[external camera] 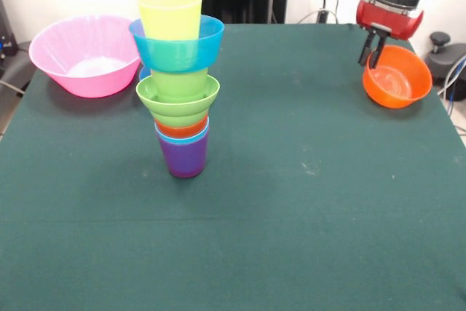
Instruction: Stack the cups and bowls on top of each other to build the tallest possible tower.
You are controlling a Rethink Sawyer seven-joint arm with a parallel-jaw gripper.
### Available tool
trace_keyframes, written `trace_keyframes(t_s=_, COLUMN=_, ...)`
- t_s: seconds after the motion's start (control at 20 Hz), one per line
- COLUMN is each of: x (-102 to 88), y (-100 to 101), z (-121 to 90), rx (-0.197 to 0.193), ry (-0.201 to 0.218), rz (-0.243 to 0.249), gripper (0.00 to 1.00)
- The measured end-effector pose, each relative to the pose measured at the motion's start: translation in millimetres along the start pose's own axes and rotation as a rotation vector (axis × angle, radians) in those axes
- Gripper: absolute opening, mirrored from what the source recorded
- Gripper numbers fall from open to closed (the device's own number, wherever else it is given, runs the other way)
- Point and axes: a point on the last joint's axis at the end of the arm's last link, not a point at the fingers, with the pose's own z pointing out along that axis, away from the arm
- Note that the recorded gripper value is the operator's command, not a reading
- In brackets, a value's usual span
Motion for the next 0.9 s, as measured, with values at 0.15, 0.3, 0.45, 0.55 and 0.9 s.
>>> trace_keyframes(t_s=0.15, x=-28.5, y=-11.6, z=-5.9, rx=0.004, ry=0.012, rz=0.040, gripper=0.00)
trace_keyframes(t_s=0.3, x=-52.8, y=-20.5, z=-16.7, rx=0.013, ry=0.037, rz=0.073, gripper=0.00)
trace_keyframes(t_s=0.45, x=-75.2, y=-30.8, z=-29.8, rx=0.029, ry=0.076, rz=0.110, gripper=0.00)
trace_keyframes(t_s=0.55, x=-93.9, y=-40.5, z=-41.0, rx=0.046, ry=0.116, rz=0.143, gripper=0.00)
trace_keyframes(t_s=0.9, x=-133.8, y=-50.3, z=-65.1, rx=0.065, ry=0.198, rz=0.199, gripper=0.00)
